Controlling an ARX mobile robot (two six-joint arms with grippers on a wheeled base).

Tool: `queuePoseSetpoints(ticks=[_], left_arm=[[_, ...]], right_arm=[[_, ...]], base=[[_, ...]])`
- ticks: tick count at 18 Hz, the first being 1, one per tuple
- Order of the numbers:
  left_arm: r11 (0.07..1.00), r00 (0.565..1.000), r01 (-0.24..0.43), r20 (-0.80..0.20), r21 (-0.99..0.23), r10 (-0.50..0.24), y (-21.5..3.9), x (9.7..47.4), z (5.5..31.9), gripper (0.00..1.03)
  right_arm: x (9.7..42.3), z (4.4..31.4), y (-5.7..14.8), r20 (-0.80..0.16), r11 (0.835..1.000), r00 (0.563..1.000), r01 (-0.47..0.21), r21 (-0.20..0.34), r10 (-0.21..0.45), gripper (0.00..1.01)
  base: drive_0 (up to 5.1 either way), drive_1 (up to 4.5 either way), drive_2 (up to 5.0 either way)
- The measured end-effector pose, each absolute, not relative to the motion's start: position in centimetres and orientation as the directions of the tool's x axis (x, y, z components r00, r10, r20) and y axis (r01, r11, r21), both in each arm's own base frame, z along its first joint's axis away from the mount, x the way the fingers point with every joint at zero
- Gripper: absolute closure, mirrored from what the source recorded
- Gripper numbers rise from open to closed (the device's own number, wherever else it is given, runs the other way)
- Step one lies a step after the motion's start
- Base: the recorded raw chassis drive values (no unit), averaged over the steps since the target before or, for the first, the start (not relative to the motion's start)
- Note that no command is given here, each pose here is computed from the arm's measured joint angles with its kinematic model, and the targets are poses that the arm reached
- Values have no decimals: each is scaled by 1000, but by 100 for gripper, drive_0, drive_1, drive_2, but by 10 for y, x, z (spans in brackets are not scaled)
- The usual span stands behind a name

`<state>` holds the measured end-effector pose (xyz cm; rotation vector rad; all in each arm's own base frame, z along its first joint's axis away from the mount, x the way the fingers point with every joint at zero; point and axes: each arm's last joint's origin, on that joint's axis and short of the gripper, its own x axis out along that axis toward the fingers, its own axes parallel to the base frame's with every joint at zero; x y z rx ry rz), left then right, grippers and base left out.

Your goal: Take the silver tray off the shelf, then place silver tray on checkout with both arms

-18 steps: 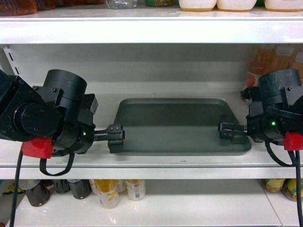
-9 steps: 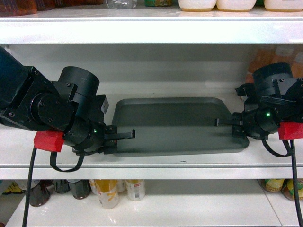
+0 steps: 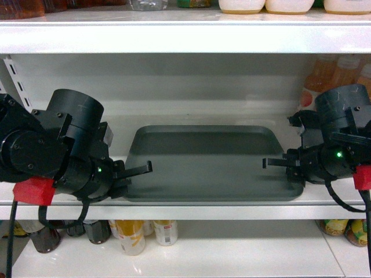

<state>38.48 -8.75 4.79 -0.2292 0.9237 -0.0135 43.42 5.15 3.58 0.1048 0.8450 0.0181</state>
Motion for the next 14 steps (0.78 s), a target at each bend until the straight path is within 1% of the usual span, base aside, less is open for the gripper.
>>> queuePoseSetpoints(ticks=[2, 4, 6, 7, 9, 10, 13, 14], left_arm=[[975, 599, -99, -794, -201, -103, -83, 365, 52, 100], [974, 606, -100, -789, -203, -102, -78, 345, 61, 100], [971, 652, -98, -751, -219, -103, -74, 329, 85, 100], [970, 684, -88, -722, -228, -108, -73, 321, 100, 100], [969, 726, -64, -677, -237, -117, -75, 305, 123, 100], [970, 733, -57, -669, -235, -119, -75, 296, 130, 100], [970, 743, -35, -656, -241, -136, -73, 270, 145, 100], [971, 753, -25, -644, -240, -140, -74, 267, 148, 100]], right_arm=[[413, 40, 55, -743, 995, 666, 16, 97, 62, 97], [390, 48, 56, -734, 993, 675, 13, 113, 75, 97], [367, 64, 53, -708, 989, 701, 23, 144, 87, 97], [356, 79, 52, -678, 986, 729, 23, 163, 95, 97], [337, 106, 48, -618, 984, 780, 15, 180, 101, 97], [326, 114, 47, -605, 982, 789, 13, 188, 106, 97], [287, 129, 41, -588, 978, 801, 10, 209, 117, 97], [281, 134, 40, -558, 979, 823, 8, 203, 109, 97]], base=[[0, 0, 0], [0, 0, 0], [0, 0, 0], [0, 0, 0], [0, 0, 0], [0, 0, 0], [0, 0, 0], [0, 0, 0]])
